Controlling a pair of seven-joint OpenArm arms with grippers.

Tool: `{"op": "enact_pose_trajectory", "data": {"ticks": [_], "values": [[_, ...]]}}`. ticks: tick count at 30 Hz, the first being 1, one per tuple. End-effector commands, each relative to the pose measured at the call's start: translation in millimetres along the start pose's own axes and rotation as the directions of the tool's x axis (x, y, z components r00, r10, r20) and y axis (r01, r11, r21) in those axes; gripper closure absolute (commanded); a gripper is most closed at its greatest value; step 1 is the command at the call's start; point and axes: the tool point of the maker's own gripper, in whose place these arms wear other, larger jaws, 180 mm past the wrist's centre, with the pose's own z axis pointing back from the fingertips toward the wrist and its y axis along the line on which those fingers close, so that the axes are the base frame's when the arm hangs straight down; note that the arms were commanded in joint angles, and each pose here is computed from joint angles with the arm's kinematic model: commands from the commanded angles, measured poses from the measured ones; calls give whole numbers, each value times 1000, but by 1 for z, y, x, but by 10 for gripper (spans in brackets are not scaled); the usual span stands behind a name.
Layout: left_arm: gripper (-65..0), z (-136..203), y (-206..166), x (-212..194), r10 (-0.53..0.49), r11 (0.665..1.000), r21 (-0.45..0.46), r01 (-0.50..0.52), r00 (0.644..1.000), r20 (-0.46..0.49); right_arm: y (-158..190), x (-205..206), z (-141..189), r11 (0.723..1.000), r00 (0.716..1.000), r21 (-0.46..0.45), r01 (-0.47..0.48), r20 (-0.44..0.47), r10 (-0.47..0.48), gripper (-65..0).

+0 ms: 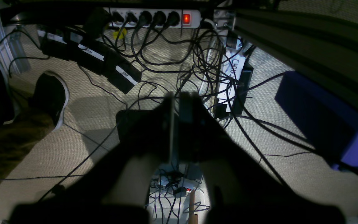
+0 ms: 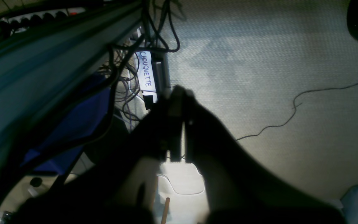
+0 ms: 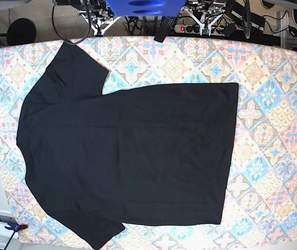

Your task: Fold the T-shirt properly

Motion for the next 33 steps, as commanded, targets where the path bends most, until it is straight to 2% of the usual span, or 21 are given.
{"op": "enact_pose_trajectory", "data": {"ticks": [1, 13, 18, 20, 23, 29, 33], "values": [[-11, 1, 2, -2, 0, 1000, 5, 0, 1000, 5, -2, -1, 0, 1000, 1000, -5, 5, 4, -5, 0], [-11, 2, 4, -10, -13, 1000, 7, 13, 1000, -9, -5, -4, 1, 1000, 1000, -10, 4, 4, -4, 0], [-11, 12, 8, -54, -21, 1000, 11, 21, 997, -74, -10, -68, 9, 1000, 996, -18, -2, -91, 1, 0], [-11, 17, 24, -71, -29, 999, 32, 33, 995, -99, -13, -82, 12, 1000, 995, -23, -5, -101, 3, 0], [-11, 23, 31, -91, -31, 999, 40, 36, 991, -127, -44, -99, 21, 998, 995, -66, -24, -96, 17, 0], [-11, 42, 71, -96, -84, 992, 89, 87, 996, -36, -81, -132, 44, 991, 996, -119, -57, -77, 48, 0], [-11, 62, 93, -94, -121, 986, 115, 117, 992, 27, -107, -130, 61, 984, 996, -154, -92, -25, 89, 0]]}}
